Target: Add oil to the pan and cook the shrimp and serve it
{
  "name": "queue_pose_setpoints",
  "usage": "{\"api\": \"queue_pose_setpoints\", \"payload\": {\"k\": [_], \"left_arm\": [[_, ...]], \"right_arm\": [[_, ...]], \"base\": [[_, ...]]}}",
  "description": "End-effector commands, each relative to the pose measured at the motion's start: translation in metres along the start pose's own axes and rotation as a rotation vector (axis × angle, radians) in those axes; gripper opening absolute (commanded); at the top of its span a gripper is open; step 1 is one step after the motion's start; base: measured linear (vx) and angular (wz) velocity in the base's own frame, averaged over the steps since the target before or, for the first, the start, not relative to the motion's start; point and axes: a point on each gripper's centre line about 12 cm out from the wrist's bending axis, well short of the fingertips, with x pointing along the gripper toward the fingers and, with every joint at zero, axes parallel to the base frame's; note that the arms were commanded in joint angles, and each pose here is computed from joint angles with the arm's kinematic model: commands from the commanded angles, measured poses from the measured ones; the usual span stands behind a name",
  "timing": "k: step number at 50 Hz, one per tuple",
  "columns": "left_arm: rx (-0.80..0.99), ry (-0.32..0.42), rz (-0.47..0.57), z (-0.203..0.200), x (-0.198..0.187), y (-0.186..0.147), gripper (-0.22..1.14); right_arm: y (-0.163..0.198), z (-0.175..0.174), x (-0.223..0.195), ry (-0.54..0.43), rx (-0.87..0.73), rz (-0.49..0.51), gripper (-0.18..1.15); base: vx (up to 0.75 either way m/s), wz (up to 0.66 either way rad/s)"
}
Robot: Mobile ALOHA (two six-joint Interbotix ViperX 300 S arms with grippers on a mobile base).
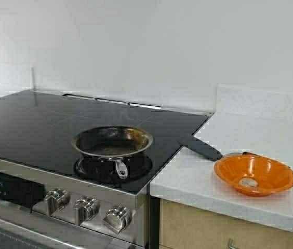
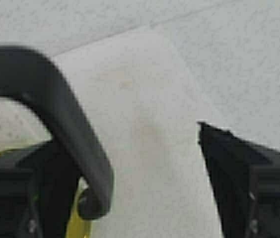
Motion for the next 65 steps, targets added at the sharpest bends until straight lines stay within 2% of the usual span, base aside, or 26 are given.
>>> {"api": "queue_pose_setpoints", "payload": {"k": [1,25,54,65], "left_arm": [[0.0,-0.006,0.0,0.003,0.002,0.0,0.03],[-0.009,-0.008,-0.001,0.003,0.002,0.0,0.03],[-0.025,-0.006,-0.001,0.003,0.002,0.0,0.03],[-0.031,-0.009,-0.001,0.004,0.002,0.0,0.03]], "right_arm": [[0.009,0.029,-0.003,-0.051,0.012,0.019,0.97],[0.006,0.031,-0.021,-0.01,0.003,0.021,0.97],[0.006,0.023,-0.053,0.085,-0.013,0.033,0.97],[0.007,0.024,-0.074,0.153,-0.026,0.05,0.96]], "base": [[0.0,0.0],[0.0,0.0],[0.0,0.0],[0.0,0.0]]}}
